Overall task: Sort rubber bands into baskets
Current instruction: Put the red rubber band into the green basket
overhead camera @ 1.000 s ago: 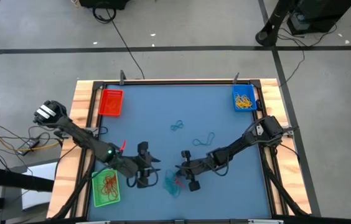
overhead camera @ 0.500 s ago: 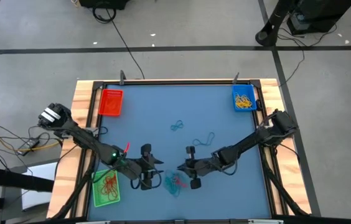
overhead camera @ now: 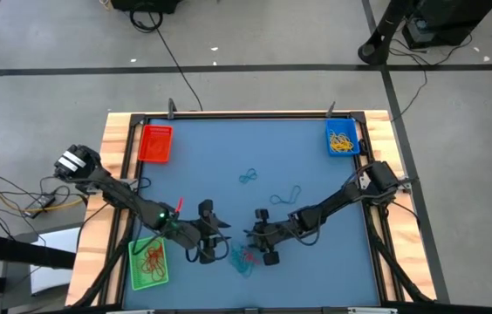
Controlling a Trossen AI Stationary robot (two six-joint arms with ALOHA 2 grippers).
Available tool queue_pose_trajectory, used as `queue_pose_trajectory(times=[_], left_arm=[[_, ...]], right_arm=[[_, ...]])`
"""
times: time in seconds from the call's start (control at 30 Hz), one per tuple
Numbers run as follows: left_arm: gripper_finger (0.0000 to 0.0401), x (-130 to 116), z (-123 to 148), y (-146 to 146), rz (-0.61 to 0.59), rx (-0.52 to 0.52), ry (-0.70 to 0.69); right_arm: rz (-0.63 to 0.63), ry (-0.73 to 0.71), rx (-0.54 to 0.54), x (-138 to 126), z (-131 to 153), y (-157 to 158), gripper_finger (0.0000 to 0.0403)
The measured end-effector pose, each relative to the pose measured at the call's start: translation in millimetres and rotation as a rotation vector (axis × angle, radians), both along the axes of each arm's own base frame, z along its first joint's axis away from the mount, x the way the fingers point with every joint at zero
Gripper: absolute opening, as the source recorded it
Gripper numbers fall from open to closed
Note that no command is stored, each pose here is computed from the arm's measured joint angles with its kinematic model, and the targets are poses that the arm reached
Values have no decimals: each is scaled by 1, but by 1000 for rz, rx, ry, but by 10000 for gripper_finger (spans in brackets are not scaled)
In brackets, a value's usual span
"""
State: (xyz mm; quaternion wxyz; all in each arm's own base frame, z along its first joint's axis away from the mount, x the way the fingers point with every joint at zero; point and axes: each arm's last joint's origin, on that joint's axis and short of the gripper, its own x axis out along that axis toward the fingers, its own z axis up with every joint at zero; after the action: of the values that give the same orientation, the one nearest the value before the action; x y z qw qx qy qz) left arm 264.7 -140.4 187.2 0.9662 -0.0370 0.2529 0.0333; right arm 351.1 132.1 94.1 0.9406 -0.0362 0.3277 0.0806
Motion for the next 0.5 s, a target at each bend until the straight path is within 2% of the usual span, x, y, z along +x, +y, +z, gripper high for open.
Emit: queue_pose_trajectory(times=[0.3, 0.5], left_arm=[[166, 0, -1, 0, 7, -17, 5], [166, 0, -1, 0, 6, -15, 10]], right_arm=[[8, -43, 10, -1, 19, 0, 138], [29, -25, 1, -1, 15, 0, 135]])
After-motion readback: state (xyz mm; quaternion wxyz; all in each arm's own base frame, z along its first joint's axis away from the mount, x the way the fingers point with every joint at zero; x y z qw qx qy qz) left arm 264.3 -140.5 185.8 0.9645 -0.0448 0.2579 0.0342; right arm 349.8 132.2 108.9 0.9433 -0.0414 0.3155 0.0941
